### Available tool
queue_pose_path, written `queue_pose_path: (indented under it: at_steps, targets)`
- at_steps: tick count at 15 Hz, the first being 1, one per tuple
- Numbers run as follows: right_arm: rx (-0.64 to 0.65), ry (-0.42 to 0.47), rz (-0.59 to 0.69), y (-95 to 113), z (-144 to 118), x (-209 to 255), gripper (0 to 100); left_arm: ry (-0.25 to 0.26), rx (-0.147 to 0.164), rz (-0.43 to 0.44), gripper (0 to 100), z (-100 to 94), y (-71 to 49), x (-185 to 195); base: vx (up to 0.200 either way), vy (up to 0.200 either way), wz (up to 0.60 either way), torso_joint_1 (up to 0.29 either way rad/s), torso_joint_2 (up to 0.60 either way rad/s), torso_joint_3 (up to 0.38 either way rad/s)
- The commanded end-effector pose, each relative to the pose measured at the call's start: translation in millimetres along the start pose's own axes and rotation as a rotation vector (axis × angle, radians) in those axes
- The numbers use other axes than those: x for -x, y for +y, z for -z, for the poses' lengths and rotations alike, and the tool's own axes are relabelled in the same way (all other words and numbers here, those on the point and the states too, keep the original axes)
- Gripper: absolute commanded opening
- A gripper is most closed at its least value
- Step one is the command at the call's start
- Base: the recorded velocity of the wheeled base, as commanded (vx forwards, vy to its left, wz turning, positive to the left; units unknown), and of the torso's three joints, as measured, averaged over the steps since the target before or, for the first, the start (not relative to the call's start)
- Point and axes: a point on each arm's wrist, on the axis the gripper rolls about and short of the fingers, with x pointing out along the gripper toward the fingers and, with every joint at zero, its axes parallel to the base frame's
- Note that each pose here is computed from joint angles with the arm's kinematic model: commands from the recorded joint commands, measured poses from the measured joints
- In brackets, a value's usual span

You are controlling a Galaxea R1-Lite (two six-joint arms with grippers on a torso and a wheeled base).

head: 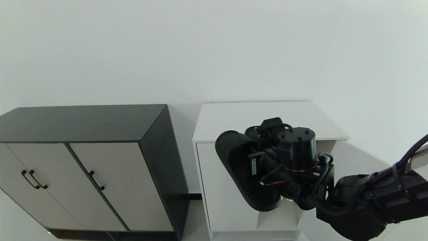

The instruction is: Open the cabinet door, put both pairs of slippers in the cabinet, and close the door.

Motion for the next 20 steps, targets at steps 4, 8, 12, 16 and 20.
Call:
queue_pose_path:
  at_steps: [4,8,12,16,20]
  targets:
    - [0.008,0.012,0.002,0.1,4.2,-1.0,0,0.002,-0.002,0.0,0,0.0,0.0,-0.1,0.0,0.0,0.0,0.0,0.0,0.0]
    - [0.016,0.02,0.0,0.9,6.8,0.3,0,0.002,-0.002,0.0,0,0.0,0.0,-0.1,0.0,-0.2,0.0,0.0,0.0,0.006]
    - [0.02,0.024,-0.001,0.9,8.0,1.3,0,0.003,-0.002,0.0,0,0.1,0.0,-0.1,0.0,-0.2,0.0,0.001,0.0,-0.001]
    - [0.022,0.026,-0.006,2.1,8.5,2.5,0,0.003,-0.002,0.001,0,0.1,0.0,-0.1,0.0,-0.2,0.0,0.0,0.01,0.004]
    - [0.02,0.026,-0.007,2.0,8.8,2.6,0,0.003,-0.002,0.001,0,0.1,0.0,-0.1,0.0,-0.2,0.0,0.002,0.0,0.0]
